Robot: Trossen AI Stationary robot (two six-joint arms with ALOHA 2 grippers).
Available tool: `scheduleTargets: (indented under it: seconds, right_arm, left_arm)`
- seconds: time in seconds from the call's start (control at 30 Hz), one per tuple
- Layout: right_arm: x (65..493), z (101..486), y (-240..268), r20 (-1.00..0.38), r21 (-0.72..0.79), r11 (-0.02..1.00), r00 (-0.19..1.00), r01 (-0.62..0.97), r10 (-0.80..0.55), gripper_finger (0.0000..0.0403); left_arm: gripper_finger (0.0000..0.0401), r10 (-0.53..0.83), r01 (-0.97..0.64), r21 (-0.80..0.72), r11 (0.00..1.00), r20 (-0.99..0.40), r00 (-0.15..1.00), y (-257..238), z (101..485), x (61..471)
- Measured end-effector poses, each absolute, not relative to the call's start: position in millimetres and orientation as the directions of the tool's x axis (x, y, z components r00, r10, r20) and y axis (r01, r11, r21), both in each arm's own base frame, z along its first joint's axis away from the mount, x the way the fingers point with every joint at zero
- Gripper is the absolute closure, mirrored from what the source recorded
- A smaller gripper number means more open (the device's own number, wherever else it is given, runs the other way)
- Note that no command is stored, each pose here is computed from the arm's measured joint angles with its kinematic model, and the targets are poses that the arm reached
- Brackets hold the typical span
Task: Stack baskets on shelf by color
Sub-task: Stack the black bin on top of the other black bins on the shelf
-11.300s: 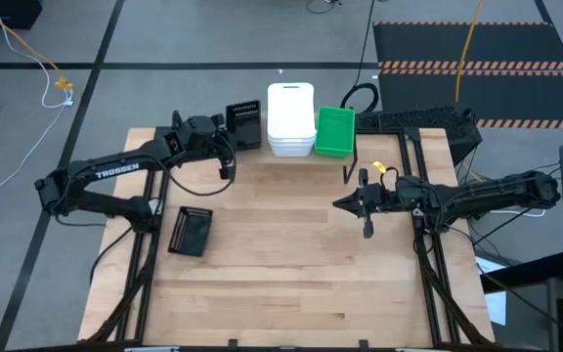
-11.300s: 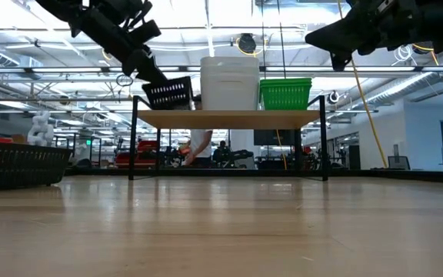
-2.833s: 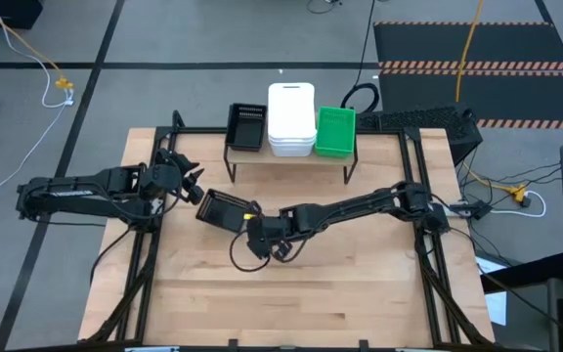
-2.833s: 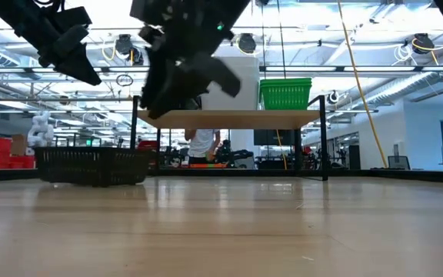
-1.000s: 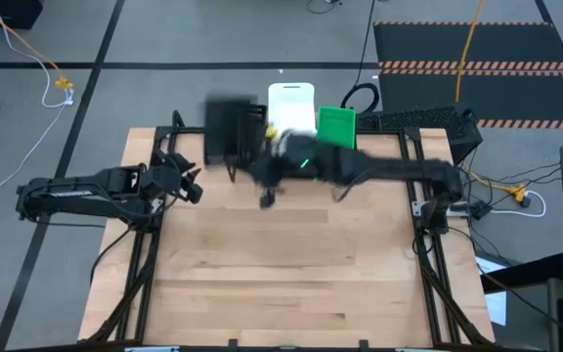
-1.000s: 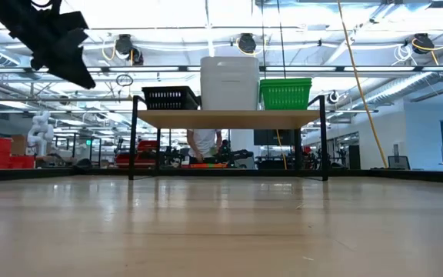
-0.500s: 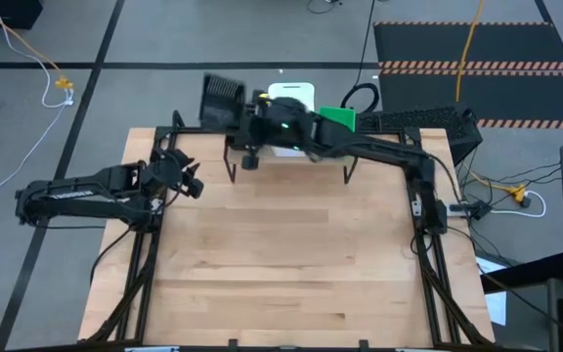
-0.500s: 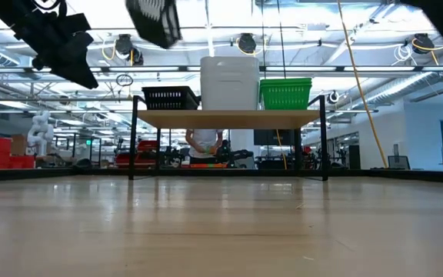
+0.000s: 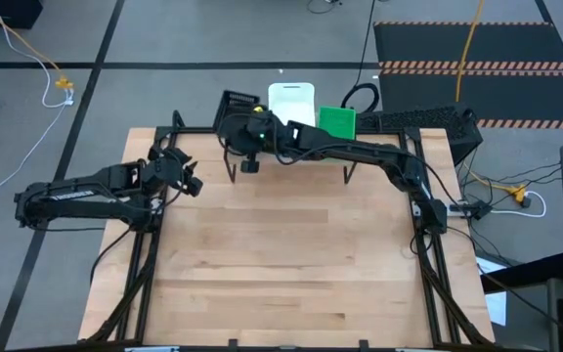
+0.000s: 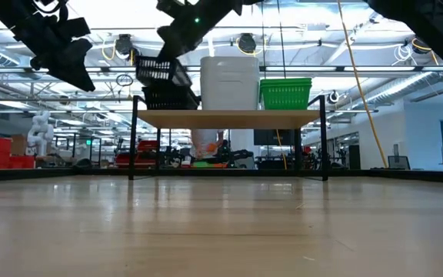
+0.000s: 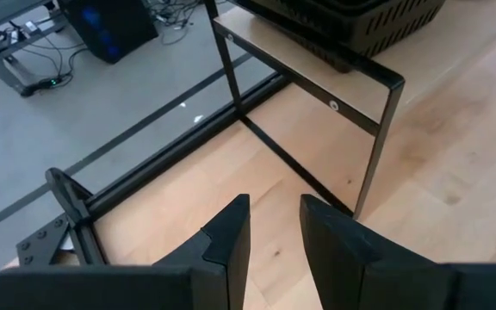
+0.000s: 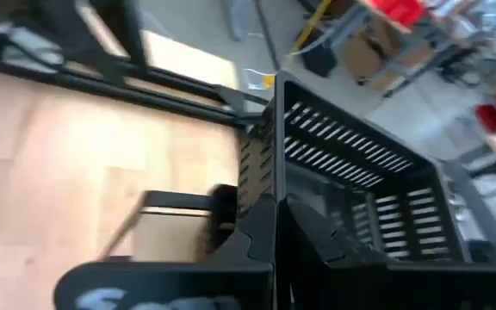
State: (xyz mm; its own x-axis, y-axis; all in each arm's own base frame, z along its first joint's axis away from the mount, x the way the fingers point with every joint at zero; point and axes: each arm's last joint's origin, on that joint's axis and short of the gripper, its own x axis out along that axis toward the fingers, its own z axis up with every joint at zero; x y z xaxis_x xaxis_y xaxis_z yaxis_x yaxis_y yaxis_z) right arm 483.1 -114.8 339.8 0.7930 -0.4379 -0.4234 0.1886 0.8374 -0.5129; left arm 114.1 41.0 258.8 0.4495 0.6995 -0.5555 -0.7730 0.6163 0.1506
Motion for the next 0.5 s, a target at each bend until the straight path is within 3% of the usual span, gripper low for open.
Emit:
scheduleTargets:
  seconds: [0.1,0.5]
  right_arm:
    - [480,343,-115,-0.415,-0.544,0.81,0.769,0.218,-0.486,0.0403]
    - [476,332,-113,-0.513,-0.573,0.81,0.717,0.123,-0.472,0.0402]
  left_arm:
    - [0.0295,0.699,-0.773,0.15,0.616,-0.556,0.45,41,259,114]
    - [0.0295,0.697,-0.771,0.159,0.617,-0.565,0.441,41,258,113]
